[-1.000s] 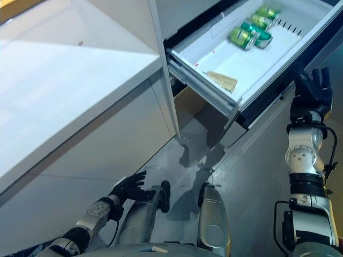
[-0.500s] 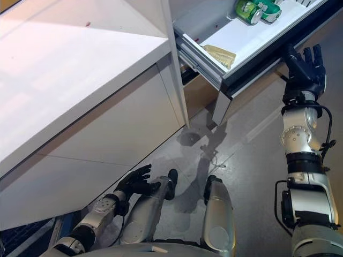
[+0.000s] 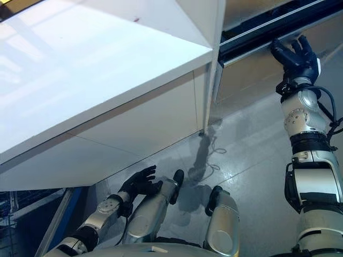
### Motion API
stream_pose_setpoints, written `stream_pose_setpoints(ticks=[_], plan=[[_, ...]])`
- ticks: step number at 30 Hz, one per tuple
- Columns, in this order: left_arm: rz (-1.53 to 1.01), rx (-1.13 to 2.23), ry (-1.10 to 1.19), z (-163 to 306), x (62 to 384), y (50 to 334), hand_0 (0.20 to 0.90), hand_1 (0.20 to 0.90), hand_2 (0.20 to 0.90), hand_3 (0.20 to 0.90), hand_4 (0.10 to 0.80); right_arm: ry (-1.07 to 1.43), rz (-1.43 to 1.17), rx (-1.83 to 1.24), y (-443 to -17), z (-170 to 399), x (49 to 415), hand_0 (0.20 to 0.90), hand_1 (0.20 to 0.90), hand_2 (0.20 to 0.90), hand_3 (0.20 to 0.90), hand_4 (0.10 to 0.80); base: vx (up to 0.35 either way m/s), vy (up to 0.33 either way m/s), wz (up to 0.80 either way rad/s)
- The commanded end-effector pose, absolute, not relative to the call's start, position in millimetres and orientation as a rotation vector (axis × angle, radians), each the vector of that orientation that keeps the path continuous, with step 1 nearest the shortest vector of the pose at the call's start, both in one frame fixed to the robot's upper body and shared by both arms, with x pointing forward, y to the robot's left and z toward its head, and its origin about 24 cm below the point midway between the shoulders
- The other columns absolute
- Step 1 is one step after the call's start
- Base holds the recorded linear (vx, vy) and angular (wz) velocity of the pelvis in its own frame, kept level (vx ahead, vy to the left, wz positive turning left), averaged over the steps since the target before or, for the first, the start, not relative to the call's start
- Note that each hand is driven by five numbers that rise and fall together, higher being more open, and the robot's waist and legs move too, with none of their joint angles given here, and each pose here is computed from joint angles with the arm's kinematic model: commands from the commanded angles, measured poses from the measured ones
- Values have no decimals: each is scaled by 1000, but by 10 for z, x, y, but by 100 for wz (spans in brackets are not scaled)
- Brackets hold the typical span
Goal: Put drinks into fridge and close the fridge
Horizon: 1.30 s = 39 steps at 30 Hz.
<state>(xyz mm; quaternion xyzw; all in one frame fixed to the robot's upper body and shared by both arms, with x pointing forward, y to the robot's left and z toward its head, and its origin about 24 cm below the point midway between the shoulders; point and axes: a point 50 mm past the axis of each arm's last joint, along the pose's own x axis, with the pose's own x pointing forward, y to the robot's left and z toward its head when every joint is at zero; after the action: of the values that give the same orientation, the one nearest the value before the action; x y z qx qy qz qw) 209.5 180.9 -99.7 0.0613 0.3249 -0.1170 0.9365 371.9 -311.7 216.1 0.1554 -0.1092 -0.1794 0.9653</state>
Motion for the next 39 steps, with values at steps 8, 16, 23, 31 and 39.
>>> stream_pose_setpoints(ticks=[8,16,23,31,39], plan=[[-252,269,892,-1256,1429,2251,900,900,900,900,800,-350,-337,232,-3042,2478,3716,900,900,900,900,800,-1,-39,2],[-219,208,928,-1267,1452,2285,900,900,900,900,800,-106,-310,266,-3089,1616,3560,900,900,900,900,800,-42,-59,-27],[-102,8,993,-1376,1294,2259,900,900,900,900,800,255,-257,295,-2754,178,2961,900,900,900,900,800,-42,-57,-34],[-43,-106,1031,-1440,1154,2295,900,900,900,900,800,661,-234,260,-2579,-850,2124,900,900,900,900,800,-38,-22,-23],[4,-163,1043,-1474,1131,2266,900,900,900,900,800,1035,-234,330,-2457,-1425,1270,900,900,900,900,800,-41,-1,-5]])
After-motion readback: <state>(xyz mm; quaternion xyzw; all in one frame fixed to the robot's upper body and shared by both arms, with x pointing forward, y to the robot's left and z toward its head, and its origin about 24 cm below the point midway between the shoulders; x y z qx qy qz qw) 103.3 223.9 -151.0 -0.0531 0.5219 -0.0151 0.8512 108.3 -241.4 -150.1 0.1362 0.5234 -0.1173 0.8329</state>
